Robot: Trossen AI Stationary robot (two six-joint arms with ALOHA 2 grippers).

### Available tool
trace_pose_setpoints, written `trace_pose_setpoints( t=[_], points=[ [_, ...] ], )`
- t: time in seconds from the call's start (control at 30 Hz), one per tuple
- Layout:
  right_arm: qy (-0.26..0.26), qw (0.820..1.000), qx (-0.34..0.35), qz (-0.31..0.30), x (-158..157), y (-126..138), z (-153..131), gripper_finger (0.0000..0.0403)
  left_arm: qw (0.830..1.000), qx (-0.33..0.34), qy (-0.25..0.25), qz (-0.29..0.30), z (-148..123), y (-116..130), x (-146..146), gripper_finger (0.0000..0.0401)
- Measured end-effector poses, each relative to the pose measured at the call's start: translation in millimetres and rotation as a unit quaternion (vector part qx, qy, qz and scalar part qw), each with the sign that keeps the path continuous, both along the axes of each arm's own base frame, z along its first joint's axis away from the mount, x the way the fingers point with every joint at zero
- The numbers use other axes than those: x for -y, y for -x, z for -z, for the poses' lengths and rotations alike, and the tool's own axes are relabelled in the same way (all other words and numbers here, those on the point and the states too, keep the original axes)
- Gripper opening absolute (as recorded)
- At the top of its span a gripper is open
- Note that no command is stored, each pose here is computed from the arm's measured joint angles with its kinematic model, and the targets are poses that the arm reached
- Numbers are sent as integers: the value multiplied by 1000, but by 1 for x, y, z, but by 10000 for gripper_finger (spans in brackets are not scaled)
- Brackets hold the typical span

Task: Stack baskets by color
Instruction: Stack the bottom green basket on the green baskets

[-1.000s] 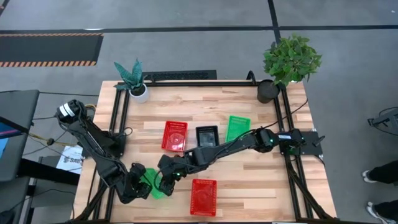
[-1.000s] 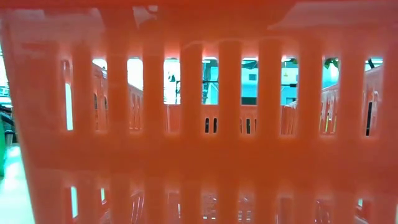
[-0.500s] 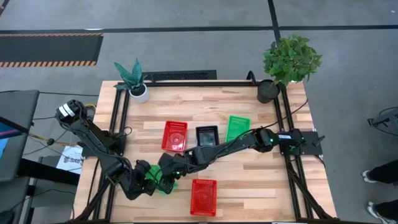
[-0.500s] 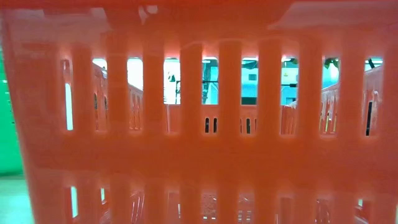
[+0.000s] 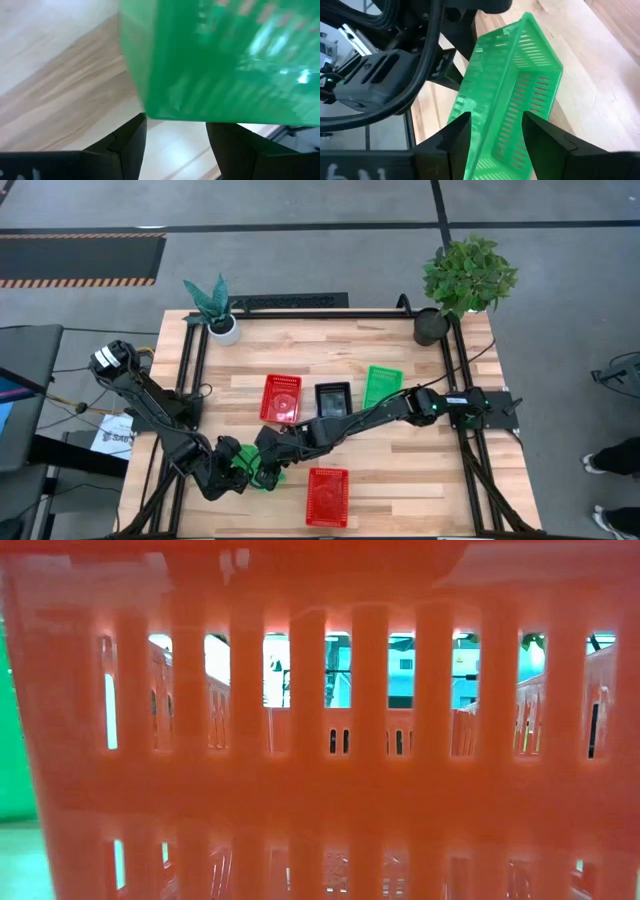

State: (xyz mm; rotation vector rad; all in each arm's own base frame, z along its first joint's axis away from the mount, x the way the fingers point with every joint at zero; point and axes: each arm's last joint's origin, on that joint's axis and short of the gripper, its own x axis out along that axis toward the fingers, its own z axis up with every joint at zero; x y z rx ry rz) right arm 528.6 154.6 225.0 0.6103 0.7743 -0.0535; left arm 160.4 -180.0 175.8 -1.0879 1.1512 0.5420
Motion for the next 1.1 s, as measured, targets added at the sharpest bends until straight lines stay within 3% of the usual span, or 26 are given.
trace_pose_setpoints(
  t=[0.5, 0.67, 0.83, 1.1],
  points=[
    [12, 1000, -2, -2, -1, 1, 0, 198, 1000, -4, -4, 2, 0, 1, -1, 193],
    [8, 1000, -5, -8, -3, 2, 1, 198, 999, -6, 31, 12, -2, -1, 3, 193],
    [-3, 1000, -6, -26, -4, 5, -7, 198, 994, 30, 85, 64, -38, 0, 5, 193],
    [-35, 998, 38, -41, 15, 6, -43, 198, 994, 77, 59, 60, -109, 24, -26, 192]
  ],
)
